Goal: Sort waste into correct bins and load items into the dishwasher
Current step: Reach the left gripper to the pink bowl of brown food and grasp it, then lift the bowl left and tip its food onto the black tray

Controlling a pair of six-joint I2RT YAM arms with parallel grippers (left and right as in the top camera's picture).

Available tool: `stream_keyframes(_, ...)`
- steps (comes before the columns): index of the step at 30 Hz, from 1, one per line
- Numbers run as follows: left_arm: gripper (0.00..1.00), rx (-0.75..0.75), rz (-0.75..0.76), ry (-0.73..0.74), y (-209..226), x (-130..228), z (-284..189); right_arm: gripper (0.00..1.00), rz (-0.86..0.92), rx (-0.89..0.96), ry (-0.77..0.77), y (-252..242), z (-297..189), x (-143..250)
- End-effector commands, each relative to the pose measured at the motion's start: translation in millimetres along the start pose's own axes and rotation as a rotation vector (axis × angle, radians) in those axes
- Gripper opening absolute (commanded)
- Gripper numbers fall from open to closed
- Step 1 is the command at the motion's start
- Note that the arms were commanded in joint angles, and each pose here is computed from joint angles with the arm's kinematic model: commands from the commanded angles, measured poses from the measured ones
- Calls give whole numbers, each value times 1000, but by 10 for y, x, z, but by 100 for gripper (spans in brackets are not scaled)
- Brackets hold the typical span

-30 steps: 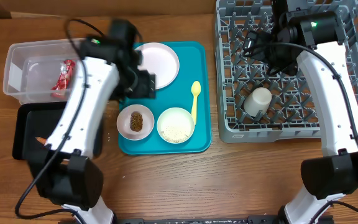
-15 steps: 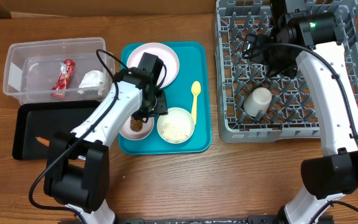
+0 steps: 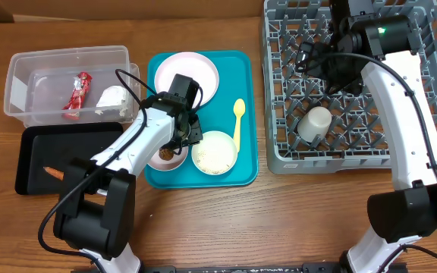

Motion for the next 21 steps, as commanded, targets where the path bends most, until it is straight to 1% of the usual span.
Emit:
stream_keyframes(1,26,-23,-5,-2,46,9,54,99,-9,-6,-2,28,-18,20)
stream_keyframes(6,4,-23,-6,-2,46,9,54,99,-9,-5,1,27,-18,25)
stream_keyframes(10,4,-20,-1,1,39,11,46,99,-9,-4,3,24,-18,29)
stream_keyframes(14,4,0,7,24,-46,-16,-89,99,-11,-3,6,21,-18,36)
stream_keyframes(17,4,41,29,48,-186,-71,-310,100,-12,1,4,17,-18,33)
stream_keyframes(21,4,137,77,84,-440,-152,-798,99,-12,-2,-4,22,-18,16)
Point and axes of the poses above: each gripper's point midway between its finger pads, its own z axis out along the fingers, its own y axis along the line the jaws close on, x = y × z, the point moved 4 cm from there along -z, back along the fingers, and after that the axes turned 14 degrees about -z, right-handed, at the moved point
